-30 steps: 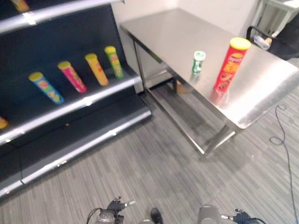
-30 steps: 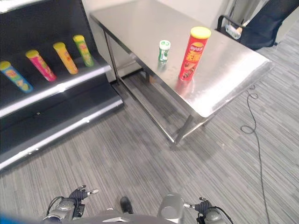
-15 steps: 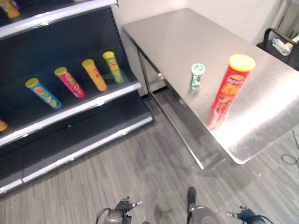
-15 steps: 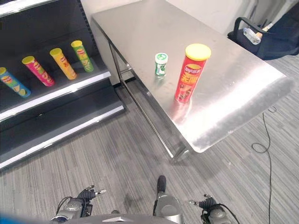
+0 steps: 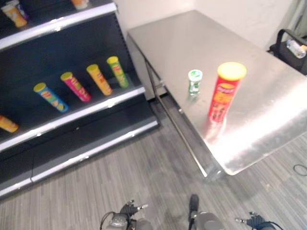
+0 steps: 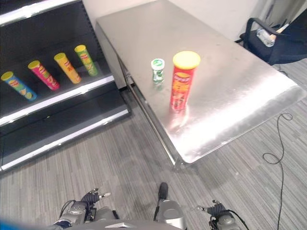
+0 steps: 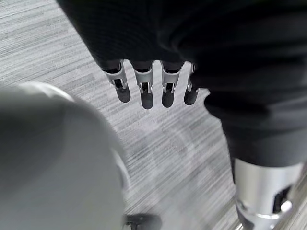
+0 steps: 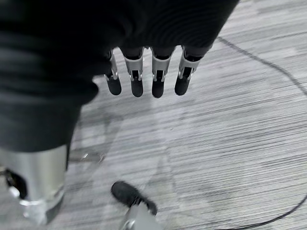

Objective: Put the goods on the table back onto the shelves and tidy them up.

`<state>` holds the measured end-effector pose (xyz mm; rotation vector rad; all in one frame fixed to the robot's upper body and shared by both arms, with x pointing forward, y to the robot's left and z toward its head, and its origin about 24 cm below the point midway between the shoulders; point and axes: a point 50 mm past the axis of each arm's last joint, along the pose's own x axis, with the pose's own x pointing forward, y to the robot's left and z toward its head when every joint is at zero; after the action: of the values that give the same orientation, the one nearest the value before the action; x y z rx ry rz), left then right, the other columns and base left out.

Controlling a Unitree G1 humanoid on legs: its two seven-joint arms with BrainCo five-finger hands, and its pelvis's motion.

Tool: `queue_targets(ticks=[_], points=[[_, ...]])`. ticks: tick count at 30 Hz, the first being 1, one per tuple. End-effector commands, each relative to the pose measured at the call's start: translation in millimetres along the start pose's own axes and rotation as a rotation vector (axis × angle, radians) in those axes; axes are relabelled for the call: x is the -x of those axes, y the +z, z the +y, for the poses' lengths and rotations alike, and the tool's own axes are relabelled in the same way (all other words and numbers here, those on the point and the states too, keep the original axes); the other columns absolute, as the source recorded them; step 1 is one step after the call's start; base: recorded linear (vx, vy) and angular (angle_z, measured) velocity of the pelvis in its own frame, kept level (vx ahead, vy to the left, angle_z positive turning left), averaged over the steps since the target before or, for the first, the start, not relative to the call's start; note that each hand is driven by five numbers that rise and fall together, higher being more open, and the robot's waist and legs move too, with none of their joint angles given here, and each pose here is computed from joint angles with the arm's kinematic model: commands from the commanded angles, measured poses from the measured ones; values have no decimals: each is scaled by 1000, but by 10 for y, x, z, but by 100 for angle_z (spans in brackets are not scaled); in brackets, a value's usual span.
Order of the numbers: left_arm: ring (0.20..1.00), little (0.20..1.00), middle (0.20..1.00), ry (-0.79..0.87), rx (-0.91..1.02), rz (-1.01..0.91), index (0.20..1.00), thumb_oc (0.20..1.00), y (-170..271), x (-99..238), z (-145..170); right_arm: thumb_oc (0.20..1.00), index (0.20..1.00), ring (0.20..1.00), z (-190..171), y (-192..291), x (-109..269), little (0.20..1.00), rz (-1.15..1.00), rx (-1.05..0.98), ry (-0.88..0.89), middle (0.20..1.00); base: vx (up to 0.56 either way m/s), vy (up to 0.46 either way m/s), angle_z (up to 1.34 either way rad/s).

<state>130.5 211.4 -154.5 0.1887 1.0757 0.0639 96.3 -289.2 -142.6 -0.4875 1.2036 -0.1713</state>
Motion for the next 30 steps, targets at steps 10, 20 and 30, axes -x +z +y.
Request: queue_targets(ticks=[10, 20, 30], points=[[1000, 1000, 1000, 73, -5, -34, 1000, 1000, 106, -5, 293, 1000, 1000, 1000, -93, -480, 75, 1000, 174, -213, -71, 1000, 113, 156, -35], [1000, 1000, 1000, 150, 11, -29, 1000, 1000, 125, 18, 583, 1000, 1000, 1000, -884, -768, 205, 1000, 219, -513, -352, 1000, 30, 77, -15], [1000, 1000, 1000, 145, 19, -12, 1000, 1000, 27, 26, 493, 1000, 1000, 1000, -3188, -75, 1564, 1000, -441, -594, -1220, 1000, 21, 26, 5]])
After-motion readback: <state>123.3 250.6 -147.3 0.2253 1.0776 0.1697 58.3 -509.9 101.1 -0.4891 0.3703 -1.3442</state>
